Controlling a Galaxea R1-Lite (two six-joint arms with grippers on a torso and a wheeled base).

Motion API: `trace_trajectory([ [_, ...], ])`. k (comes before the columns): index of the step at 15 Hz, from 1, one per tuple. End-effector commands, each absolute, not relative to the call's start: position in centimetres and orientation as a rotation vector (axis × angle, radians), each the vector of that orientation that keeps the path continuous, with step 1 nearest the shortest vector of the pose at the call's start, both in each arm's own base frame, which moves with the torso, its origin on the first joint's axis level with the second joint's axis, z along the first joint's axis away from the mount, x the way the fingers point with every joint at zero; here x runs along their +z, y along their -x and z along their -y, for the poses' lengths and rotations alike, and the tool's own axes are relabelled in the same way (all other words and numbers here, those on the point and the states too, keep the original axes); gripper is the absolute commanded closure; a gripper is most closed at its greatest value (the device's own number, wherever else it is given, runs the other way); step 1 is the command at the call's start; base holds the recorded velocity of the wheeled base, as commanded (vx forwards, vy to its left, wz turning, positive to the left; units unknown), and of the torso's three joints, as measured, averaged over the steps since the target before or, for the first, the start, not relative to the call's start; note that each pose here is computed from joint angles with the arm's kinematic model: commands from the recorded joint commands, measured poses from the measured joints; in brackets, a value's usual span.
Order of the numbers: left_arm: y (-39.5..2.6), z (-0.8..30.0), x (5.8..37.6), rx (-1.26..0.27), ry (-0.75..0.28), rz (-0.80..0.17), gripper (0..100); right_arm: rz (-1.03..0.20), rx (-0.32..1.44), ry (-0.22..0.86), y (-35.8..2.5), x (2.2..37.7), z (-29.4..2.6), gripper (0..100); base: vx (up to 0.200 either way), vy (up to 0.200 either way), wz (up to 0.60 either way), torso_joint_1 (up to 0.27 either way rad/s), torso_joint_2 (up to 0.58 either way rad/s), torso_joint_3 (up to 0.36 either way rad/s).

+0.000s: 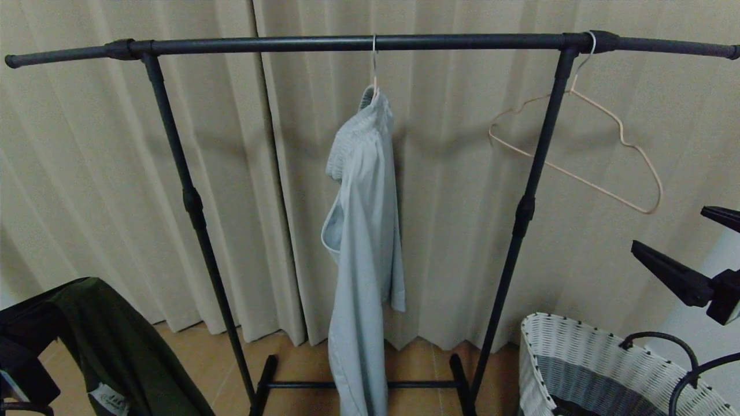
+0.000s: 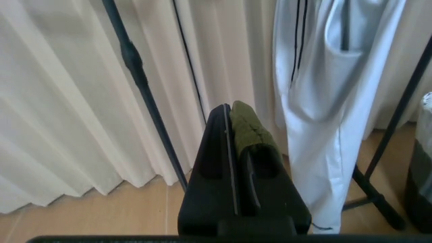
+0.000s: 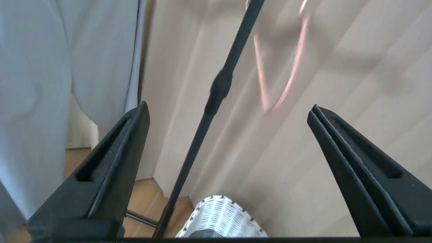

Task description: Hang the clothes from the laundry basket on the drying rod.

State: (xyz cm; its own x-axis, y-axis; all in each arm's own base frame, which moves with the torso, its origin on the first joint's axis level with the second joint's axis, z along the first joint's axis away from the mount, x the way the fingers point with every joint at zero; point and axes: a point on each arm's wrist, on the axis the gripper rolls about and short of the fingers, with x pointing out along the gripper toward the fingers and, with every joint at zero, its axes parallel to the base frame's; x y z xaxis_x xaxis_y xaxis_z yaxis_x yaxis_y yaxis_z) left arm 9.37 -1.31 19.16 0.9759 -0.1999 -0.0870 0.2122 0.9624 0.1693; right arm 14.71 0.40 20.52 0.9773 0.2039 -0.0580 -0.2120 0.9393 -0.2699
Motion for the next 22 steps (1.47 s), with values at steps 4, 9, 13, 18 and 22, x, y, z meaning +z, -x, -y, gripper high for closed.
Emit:
trace_trajectory([
  [4, -9.4, 1.3, 19.1, -0.21, -0.179, -0.072, 100, -0.036, 0.209, 0.279, -14.9, 20.4, -0.4, 0, 0.0, 0.0, 0.0, 0.159, -0.47, -0.309],
  [9, -9.4, 1.3, 19.0, -0.213, -0.18, -0.075, 100, -0.058, 0.194, 0.28, -15.3, 20.7, -0.1, 0, 0.0, 0.0, 0.0, 0.183, -0.49, -0.294],
  [13, -9.3, 1.3, 19.0, -0.213, -0.18, -0.072, 100, -0.315, 0.186, 0.253, -16.8, 21.8, 0.1, 0, 0.0, 0.0, 0.0, 0.206, -0.5, -0.287],
  [18, -9.5, 1.4, 19.0, -0.215, -0.179, -0.08, 100, -0.496, 0.096, 0.261, -19.2, 20.4, 0.4, 0, 0.0, 0.0, 0.0, 0.15, -0.34, -0.195],
  [22, -9.6, 1.4, 18.9, -0.217, -0.179, -0.089, 100, -0.535, 0.091, 0.261, -20.6, 19.7, 0.4, 0, 0.2, 0.0, 0.0, 0.015, -0.03, -0.012],
])
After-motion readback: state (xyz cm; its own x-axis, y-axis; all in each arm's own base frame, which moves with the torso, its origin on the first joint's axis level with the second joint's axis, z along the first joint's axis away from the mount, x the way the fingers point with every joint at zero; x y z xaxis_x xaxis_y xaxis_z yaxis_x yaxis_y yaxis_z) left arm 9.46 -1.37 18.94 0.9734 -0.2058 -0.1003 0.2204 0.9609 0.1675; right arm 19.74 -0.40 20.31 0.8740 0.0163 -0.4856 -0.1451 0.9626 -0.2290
